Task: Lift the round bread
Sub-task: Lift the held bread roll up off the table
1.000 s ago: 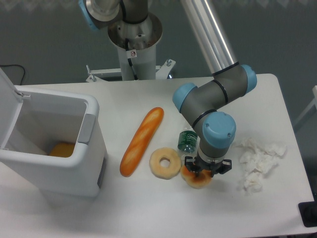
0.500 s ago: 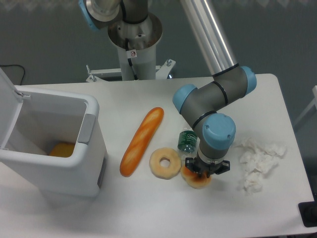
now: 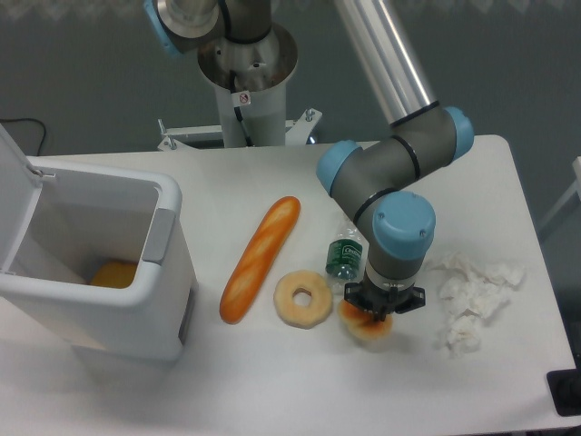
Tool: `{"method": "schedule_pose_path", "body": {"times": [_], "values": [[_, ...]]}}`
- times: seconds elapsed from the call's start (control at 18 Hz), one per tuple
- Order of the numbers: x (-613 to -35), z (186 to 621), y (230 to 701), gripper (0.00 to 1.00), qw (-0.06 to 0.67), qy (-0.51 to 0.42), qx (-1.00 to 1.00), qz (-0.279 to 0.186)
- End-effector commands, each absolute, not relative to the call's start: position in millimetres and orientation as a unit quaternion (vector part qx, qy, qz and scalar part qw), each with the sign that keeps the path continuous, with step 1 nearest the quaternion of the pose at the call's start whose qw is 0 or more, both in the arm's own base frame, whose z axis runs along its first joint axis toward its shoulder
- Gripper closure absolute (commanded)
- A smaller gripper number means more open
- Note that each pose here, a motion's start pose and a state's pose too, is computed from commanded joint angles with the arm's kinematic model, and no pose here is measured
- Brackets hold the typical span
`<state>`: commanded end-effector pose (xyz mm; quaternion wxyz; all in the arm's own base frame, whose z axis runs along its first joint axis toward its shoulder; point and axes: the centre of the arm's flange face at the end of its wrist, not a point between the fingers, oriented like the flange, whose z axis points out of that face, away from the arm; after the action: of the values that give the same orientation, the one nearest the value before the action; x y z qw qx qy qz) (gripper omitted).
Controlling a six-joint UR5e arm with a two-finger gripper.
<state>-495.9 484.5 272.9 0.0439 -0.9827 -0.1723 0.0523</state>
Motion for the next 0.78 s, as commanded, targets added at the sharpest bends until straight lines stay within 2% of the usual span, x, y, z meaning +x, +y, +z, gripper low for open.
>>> {"method": "schedule_pose_path", "body": {"times": [0.17,0.67,0.78], "values": [[-504.7,303.5,466.8,1.0,0.051,-0.162,-0.983,0.065],[-504.8,399.4,422.6,1.0,0.035,-0.018,-0.996,0.077],[-509.8,422.2,421.2,1.0,0.032,-0.013,-0.996,0.081]]}}
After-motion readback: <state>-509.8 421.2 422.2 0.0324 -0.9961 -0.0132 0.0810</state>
